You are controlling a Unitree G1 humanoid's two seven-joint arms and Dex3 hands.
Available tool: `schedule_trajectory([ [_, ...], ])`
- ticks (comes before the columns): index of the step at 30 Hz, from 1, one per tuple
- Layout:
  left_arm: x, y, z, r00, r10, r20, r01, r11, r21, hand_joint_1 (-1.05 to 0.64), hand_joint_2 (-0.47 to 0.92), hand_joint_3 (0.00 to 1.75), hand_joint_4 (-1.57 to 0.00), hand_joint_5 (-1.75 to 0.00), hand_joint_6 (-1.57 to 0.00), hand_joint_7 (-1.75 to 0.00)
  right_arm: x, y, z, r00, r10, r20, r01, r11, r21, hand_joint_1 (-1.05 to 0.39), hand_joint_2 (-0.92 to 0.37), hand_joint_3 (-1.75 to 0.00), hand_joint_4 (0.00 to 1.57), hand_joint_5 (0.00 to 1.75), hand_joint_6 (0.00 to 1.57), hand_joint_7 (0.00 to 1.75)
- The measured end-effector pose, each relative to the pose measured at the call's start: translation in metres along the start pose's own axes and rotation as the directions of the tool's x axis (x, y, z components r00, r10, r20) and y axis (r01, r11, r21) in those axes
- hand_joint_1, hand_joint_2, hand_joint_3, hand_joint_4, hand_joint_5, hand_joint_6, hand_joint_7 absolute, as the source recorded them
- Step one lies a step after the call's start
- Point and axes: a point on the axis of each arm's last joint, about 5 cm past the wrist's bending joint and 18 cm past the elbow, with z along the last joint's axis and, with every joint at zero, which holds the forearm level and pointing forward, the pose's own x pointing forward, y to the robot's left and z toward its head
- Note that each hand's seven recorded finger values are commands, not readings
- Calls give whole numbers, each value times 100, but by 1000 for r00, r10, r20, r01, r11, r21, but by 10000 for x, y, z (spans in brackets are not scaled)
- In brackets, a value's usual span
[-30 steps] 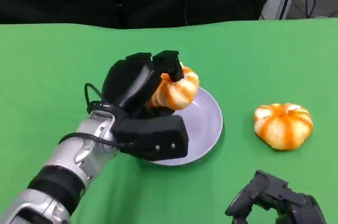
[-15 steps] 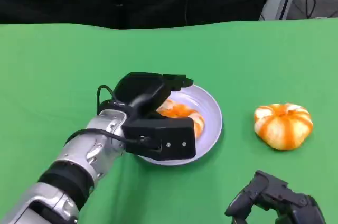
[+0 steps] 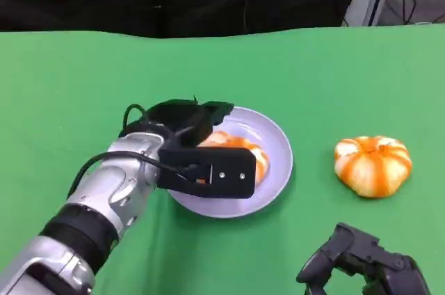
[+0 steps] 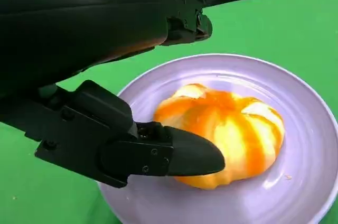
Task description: Grasp the bread from the table and place it into the plate.
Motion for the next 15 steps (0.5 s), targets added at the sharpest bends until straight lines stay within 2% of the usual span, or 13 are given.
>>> schedule_trajectory([
  [10,-39,19,-13,1000,14,13,-14,1000,0,-101,92,53,0,0,-1,0,5,0,-1,1000,0,2,0,1000,1,-10,-37,-126,69,162,75,135],
  [13,-85,19,-49,999,32,19,-32,999,-33,-86,92,50,-10,-6,-8,-4,10,4,0,1000,6,3,-6,1000,1,-10,-36,-126,69,162,75,135],
  [15,-238,41,-94,990,111,86,-99,987,-125,-80,92,48,-14,-8,-11,-5,7,2,-1,1000,4,2,-4,1000,0,-10,-37,-126,69,162,75,135],
])
